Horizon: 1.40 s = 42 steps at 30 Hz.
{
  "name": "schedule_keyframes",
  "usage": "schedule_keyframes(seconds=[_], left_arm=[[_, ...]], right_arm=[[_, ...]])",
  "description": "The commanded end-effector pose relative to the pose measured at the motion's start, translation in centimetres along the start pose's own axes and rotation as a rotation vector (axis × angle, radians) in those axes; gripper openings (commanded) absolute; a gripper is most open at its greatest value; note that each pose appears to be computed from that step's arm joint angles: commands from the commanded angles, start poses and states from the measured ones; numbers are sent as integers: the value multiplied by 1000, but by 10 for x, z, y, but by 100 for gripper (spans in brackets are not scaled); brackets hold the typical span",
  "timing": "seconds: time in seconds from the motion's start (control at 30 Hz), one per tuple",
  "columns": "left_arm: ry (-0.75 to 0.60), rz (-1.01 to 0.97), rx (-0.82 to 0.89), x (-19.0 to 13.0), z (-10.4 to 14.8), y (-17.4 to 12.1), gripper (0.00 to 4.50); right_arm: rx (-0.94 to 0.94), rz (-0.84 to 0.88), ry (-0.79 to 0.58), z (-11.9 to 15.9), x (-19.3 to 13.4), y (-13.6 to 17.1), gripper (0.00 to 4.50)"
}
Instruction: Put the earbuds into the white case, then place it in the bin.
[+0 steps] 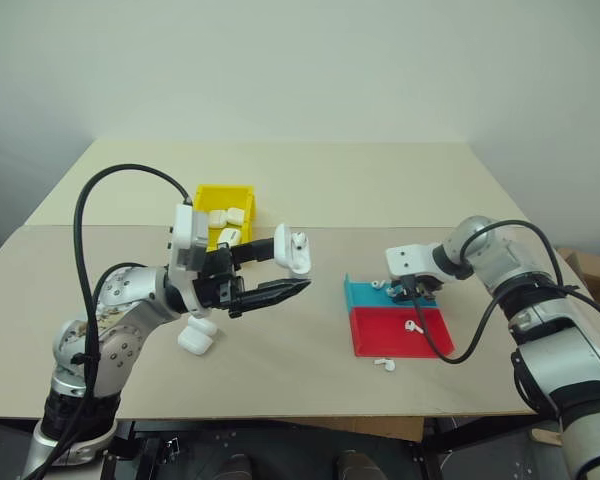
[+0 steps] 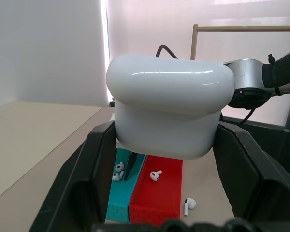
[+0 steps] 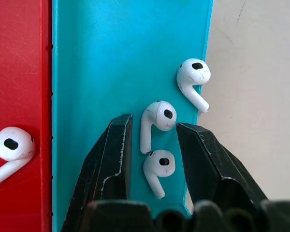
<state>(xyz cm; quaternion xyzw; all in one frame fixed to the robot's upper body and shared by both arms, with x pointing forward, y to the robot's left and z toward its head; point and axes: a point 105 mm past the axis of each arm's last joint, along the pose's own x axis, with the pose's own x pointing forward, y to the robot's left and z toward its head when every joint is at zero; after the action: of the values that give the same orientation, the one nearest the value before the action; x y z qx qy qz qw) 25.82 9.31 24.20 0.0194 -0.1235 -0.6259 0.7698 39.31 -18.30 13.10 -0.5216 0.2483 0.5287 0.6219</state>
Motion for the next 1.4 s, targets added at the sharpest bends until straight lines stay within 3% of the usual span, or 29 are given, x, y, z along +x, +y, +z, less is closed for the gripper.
schedule_keyframes(seconds=[0.03, 0.13, 0.23, 0.5, 0.6, 0.77, 1.03, 1.2, 1.4], left_arm=[[-21, -16, 43, 0, 10, -6, 276], [-21, -17, 43, 0, 10, -6, 276], [-20, -16, 42, -1, 10, -6, 276], [-19, -20, 40, 0, 10, -6, 276], [-21, -25, 37, 1, 9, -6, 276], [-26, -43, 31, 3, 9, -6, 276], [-42, -72, 27, 12, 9, 5, 276], [-45, -104, 25, 21, 9, 11, 276], [-53, -124, 26, 31, 10, 16, 276]], right_arm=[[5, -9, -14, 3, 0, -1, 183], [8, 0, -20, 3, 1, 0, 145], [5, 2, -15, 3, 2, 1, 64], [38, -11, -14, -1, -1, 1, 62], [106, -45, -74, 3, -9, -4, 62], [272, -99, -331, 30, -48, -8, 62], [530, -113, -1028, 86, -121, 23, 62], [520, -155, -1377, 132, -155, 43, 62], [515, -189, -1526, 174, -164, 55, 62]])
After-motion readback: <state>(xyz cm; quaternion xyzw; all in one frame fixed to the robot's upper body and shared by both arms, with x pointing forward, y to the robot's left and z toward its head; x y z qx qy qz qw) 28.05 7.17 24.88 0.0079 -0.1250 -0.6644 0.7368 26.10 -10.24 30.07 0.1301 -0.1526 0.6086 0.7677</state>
